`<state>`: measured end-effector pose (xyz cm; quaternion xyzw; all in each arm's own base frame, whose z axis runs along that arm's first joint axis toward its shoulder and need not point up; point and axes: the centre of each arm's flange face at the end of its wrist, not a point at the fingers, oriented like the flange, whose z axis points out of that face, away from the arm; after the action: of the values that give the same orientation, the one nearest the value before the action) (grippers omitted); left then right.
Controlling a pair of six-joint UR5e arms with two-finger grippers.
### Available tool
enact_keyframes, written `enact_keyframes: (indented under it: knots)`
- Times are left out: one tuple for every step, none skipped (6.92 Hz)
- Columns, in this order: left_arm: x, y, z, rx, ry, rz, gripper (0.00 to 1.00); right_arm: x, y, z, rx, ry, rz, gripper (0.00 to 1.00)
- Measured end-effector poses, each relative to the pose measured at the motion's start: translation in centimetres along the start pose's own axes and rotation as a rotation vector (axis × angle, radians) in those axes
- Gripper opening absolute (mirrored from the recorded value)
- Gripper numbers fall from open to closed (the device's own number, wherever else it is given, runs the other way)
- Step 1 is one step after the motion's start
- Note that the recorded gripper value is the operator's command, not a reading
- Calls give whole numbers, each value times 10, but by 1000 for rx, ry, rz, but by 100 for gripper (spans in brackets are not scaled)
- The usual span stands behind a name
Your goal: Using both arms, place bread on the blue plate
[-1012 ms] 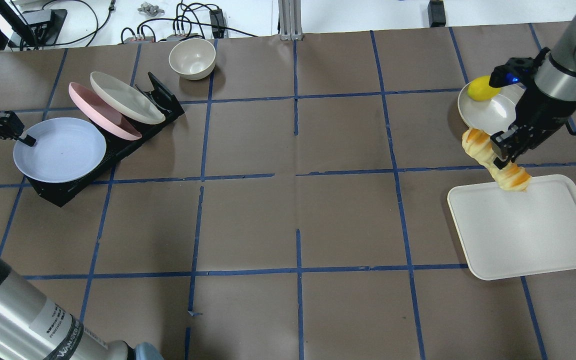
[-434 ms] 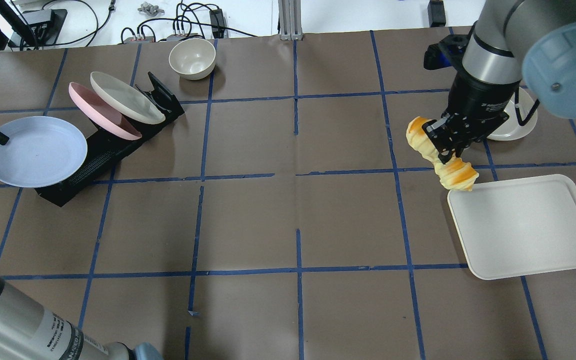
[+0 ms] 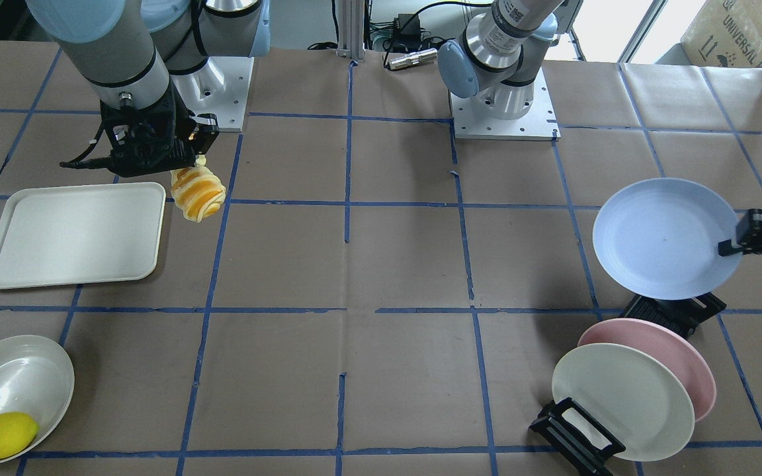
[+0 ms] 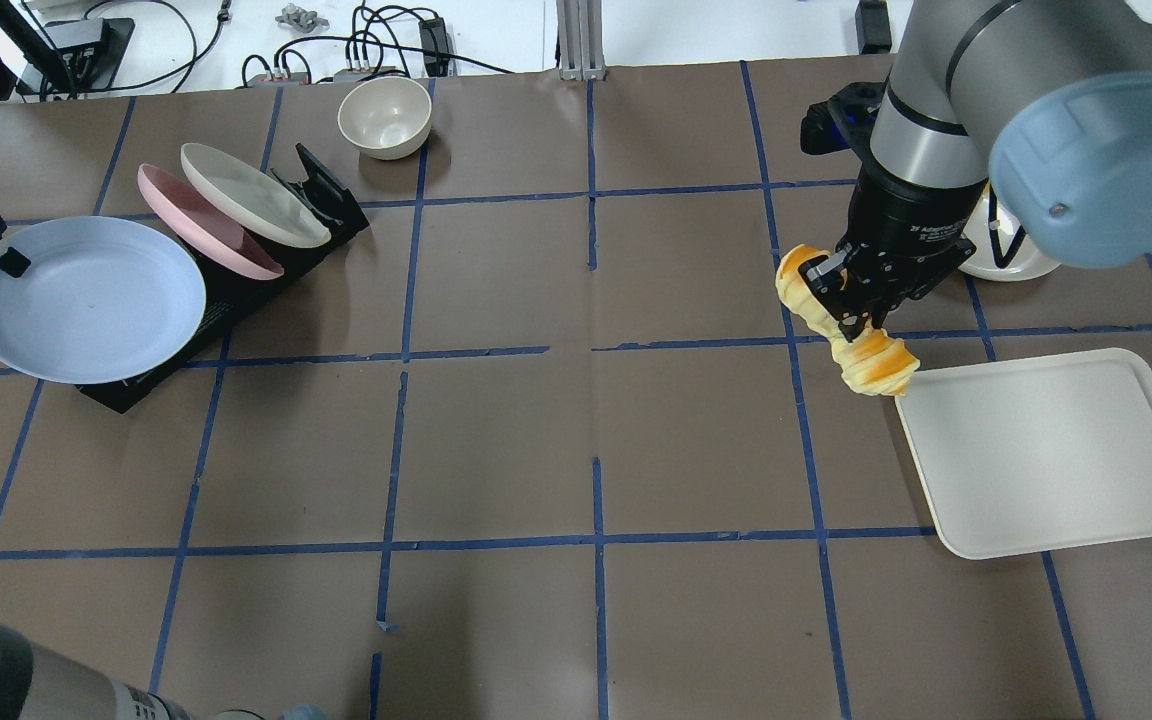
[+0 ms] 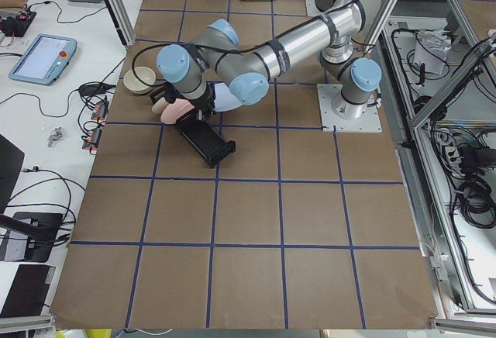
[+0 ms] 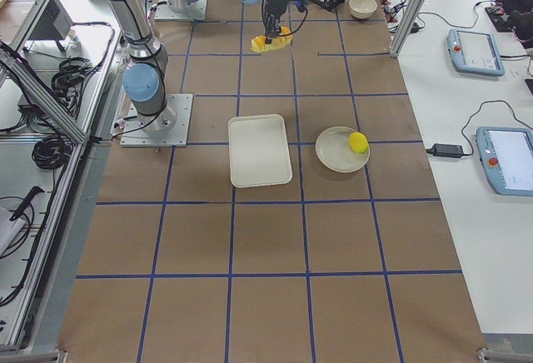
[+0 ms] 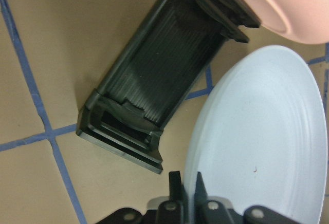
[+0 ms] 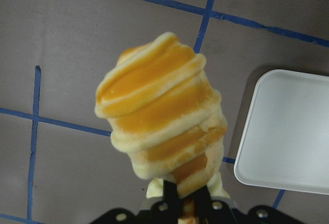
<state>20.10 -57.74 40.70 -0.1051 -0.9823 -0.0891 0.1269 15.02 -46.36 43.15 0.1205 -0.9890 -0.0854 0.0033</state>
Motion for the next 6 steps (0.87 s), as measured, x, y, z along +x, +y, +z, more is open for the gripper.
enact_keyframes:
  knots:
    - [54,5,9,-11,-13,-26,10,-1,0,0,0,0,9,22]
    - [110,-3,28,-15,-37,-34,10,-2,1,2,-4,0,9,22]
    - [163,-19,53,-5,-67,-33,10,-3,3,4,-7,-1,8,22]
    - [212,-37,82,25,-75,-29,10,-4,8,8,-12,-2,7,22]
    - [252,-51,110,62,-53,-7,10,-5,13,13,-19,-3,4,22]
    - [280,-62,138,92,-26,5,10,-6,17,16,-22,-4,2,22]
